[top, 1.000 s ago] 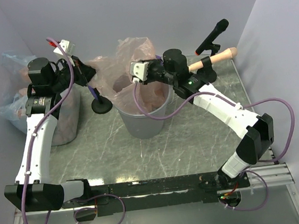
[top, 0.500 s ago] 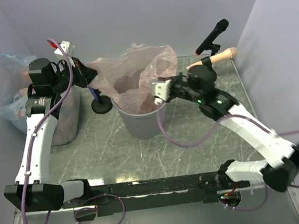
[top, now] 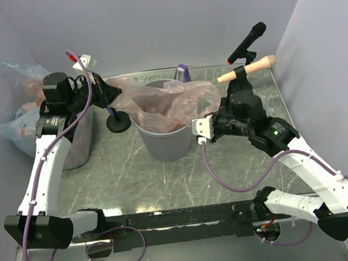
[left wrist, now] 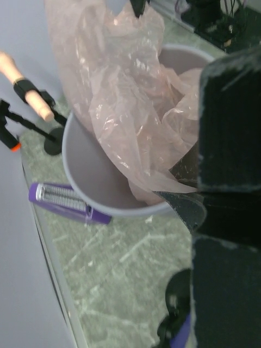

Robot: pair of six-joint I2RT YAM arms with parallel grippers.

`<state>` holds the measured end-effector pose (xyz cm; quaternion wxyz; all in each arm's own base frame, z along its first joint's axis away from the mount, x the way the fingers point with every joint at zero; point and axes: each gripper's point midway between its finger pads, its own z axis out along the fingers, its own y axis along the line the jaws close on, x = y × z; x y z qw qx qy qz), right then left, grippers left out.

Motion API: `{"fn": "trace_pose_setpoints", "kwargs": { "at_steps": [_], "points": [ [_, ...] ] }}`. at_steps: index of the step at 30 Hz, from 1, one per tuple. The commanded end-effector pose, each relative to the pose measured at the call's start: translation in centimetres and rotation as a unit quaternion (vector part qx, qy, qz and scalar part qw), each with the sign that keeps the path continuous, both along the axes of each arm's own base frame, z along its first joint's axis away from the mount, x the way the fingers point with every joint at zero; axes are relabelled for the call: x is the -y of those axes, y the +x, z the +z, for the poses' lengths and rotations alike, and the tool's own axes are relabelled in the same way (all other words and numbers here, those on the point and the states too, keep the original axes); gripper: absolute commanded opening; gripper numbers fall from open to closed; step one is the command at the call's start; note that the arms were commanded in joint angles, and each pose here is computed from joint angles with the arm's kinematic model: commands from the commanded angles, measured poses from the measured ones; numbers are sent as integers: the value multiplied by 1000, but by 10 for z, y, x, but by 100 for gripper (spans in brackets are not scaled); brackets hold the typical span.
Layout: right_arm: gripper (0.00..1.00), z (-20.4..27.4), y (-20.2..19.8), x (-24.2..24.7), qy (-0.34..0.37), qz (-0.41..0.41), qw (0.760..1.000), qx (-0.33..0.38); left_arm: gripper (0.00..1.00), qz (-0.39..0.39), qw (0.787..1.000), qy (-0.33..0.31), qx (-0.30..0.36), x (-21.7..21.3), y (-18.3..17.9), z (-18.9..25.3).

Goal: Put the trash bags into the trash bin

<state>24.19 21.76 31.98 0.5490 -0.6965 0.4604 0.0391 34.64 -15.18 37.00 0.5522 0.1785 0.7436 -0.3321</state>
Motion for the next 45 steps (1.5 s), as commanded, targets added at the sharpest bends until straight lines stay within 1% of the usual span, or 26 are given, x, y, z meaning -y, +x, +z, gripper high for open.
{"fn": "trace_pose_setpoints", "kwargs": {
  "at_steps": [1, 3, 6, 11, 15, 17, 20, 21, 24, 25, 26, 28, 29, 30, 31, 32, 35, 36, 38, 39, 40, 42, 45],
  "points": [
    [0, -12, -8, 7, 4, -5, 1000, -31, 1, 30, 998, 45, 29, -12, 21, 2],
    [0, -20, -6, 6, 13, -16, 998, -51, 1, 27, 998, 55, 23, -12, 26, -10],
    [0, -25, 2, 2, 43, -45, 995, -76, 1, 21, 998, 49, 19, -9, 32, -21],
    [0, -10, 14, -12, 106, -77, 984, -123, 1, 5, 1000, 29, 1, 0, 42, -30],
    [0, 5, 20, -17, 134, -86, 979, -124, 1, 0, 1000, 31, 4, 2, 48, -28],
    [0, 14, 22, -15, 132, -88, 980, -116, 1, -1, 999, 41, 17, 0, 51, -21],
    [0, 21, 27, -5, 131, -110, 979, -112, 1, 15, 996, 77, 38, -10, 56, -13],
    [0, 21, 29, 0, 131, -117, 977, -118, 1, 17, 993, 103, 52, -15, 57, -14],
    [0, 15, 24, 9, 129, -113, 975, -141, 1, 36, 989, 137, 47, -29, 58, -29],
    [0, 12, 20, 11, 126, -111, 975, -146, 2, 33, 988, 143, 45, -33, 55, -32],
    [0, 10, 17, 13, 126, -112, 975, -148, 6, 26, 988, 149, 39, -33, 51, -36],
    [0, 10, 12, 15, 131, -113, 973, -154, 20, 13, 986, 157, 45, -35, 44, -33],
    [0, 13, 10, 15, 138, -114, 971, -158, 29, 12, 986, 160, 53, -37, 41, -26],
    [0, 18, 7, 14, 146, -113, 969, -164, 39, 16, 984, 162, 72, -38, 38, -15],
    [0, 24, 6, 12, 154, -111, 967, -169, 46, 25, 981, 164, 97, -42, 37, -2],
    [0, 30, 5, 11, 161, -109, 965, -173, 55, 33, 977, 171, 124, -46, 33, 11],
    [0, 42, 2, 7, 180, -105, 959, -191, 73, 71, 955, 205, 204, -66, 22, 51],
    [0, 45, 1, 5, 183, -104, 958, -192, 75, 72, 949, 217, 218, -70, 19, 58],
    [0, 51, 1, 4, 191, -103, 956, -197, 75, 47, 935, 247, 250, -70, 5, 74],
    [0, 54, 2, 3, 194, -103, 956, -197, 75, 16, 929, 257, 265, -63, -6, 79],
    [0, 59, 2, 3, 199, -105, 954, -197, 75, -19, 919, 270, 288, -56, -18, 85],
    [0, 65, 6, 3, 206, -114, 951, -200, 78, -76, 902, 284, 317, -42, -40, 91],
    [0, 66, 8, 1, 212, -117, 947, -211, 84, -145, 878, 304, 339, -24, -60, 90]
  ]
}}
